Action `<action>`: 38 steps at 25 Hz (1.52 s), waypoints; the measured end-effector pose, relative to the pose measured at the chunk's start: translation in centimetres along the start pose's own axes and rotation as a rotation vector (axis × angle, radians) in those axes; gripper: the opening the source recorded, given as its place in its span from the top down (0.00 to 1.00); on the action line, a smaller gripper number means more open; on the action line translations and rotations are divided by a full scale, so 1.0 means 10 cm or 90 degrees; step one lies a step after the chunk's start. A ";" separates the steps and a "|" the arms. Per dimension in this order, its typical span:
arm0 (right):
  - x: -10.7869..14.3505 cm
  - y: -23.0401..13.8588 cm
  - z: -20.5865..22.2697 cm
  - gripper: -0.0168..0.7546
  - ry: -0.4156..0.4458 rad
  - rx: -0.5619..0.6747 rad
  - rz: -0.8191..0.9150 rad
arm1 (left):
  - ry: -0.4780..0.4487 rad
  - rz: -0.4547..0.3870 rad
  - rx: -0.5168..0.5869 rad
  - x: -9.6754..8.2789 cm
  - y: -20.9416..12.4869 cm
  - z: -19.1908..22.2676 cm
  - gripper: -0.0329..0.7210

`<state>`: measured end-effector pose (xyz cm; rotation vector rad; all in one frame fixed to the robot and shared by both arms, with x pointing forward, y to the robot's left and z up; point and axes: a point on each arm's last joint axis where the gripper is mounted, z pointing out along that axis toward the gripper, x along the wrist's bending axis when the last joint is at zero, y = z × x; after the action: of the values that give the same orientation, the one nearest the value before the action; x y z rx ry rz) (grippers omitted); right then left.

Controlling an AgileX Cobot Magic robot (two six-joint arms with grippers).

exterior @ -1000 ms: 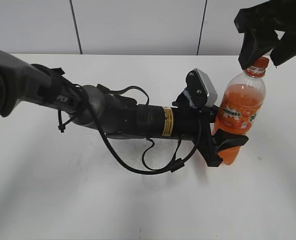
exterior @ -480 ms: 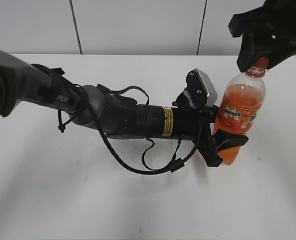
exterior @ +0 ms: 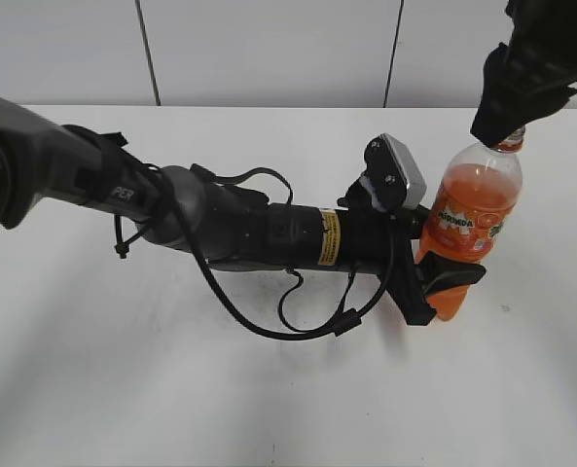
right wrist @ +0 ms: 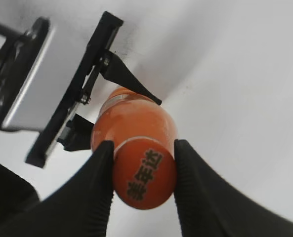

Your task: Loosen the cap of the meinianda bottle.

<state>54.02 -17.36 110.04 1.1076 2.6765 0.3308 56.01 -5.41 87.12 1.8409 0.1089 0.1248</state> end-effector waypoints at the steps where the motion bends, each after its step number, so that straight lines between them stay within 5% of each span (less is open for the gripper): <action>1: 0.00 0.00 0.00 0.62 0.000 -0.001 -0.090 | 0.001 0.000 0.000 0.00 0.00 0.00 0.43; 6: 0.00 0.00 -0.01 0.62 -0.002 -0.003 -0.345 | 0.001 -0.001 0.000 0.00 0.00 0.00 0.43; 13: 0.03 0.06 -0.06 0.63 0.015 -0.039 -0.361 | -0.002 0.001 -0.002 0.00 0.01 0.00 0.43; 18: 0.06 0.22 -0.29 0.63 0.052 -0.123 -0.178 | -0.002 0.001 -0.002 0.00 0.01 0.00 0.43; 23: -0.03 0.14 -0.27 0.63 0.052 -0.106 -0.019 | -0.002 0.001 -0.002 0.00 0.01 0.00 0.43; 31: -0.54 -0.49 -0.24 0.63 -0.065 -0.170 0.219 | -0.002 0.001 -0.002 0.00 0.01 0.00 0.43; 38: -0.72 -0.95 0.31 0.63 -0.134 -0.189 0.307 | -0.002 0.001 -0.002 -0.01 0.01 0.00 0.43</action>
<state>53.55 -28.68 105.16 1.5734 2.0717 0.6291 55.96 -5.46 87.17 1.8375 0.1046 0.1227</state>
